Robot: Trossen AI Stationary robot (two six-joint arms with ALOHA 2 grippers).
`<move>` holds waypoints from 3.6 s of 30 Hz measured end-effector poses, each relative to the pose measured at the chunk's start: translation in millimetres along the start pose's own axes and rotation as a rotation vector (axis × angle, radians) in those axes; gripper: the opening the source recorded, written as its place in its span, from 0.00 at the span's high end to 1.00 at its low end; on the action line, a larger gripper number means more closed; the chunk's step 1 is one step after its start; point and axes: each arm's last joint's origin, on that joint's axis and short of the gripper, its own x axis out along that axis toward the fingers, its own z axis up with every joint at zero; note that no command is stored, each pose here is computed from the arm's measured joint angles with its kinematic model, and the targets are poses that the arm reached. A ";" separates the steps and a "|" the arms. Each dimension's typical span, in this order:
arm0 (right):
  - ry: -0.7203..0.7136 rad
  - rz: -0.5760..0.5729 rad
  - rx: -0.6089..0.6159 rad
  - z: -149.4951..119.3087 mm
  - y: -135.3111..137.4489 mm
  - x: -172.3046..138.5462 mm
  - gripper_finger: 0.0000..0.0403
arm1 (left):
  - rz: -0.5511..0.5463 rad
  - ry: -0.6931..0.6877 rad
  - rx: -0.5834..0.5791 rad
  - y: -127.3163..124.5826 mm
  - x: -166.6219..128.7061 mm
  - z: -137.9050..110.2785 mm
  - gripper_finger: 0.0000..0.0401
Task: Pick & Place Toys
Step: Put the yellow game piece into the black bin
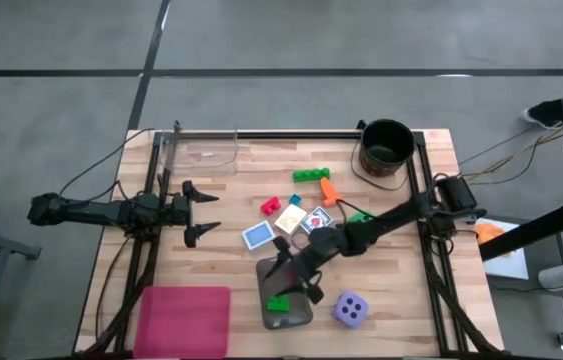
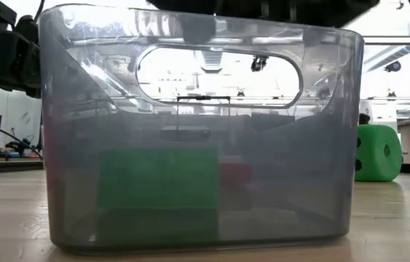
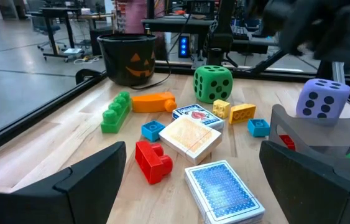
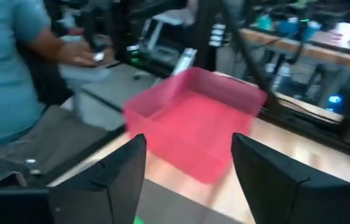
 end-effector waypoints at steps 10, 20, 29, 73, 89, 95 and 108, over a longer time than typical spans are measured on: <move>0.099 -0.254 0.132 -31.6 2.1 -40.1 0.46 | 0.000 0.000 -0.003 0.0 0.0 0.0 0.08; 0.468 -0.517 0.359 -29.2 17.7 -87.6 0.46 | 0.002 0.015 0.000 -0.1 1.0 -1.2 0.08; 0.609 -0.546 0.503 -29.1 22.6 -101.2 0.45 | 0.006 0.012 -0.001 0.0 1.3 -0.8 0.08; 1.220 -0.667 0.588 -56.4 19.5 -45.9 0.78 | 0.009 0.017 0.001 0.0 1.5 -1.3 0.08; 1.001 -0.718 0.431 -3.8 23.2 -58.5 0.78 | 0.009 0.017 0.000 0.0 1.5 -1.3 0.08; 0.746 -0.612 0.323 25.4 29.4 -46.4 0.78 | 0.013 0.015 0.000 0.1 1.5 -1.2 0.08; 0.477 -0.276 0.243 15.5 30.1 -8.1 0.78 | 0.013 0.019 0.001 0.1 1.5 -1.5 0.08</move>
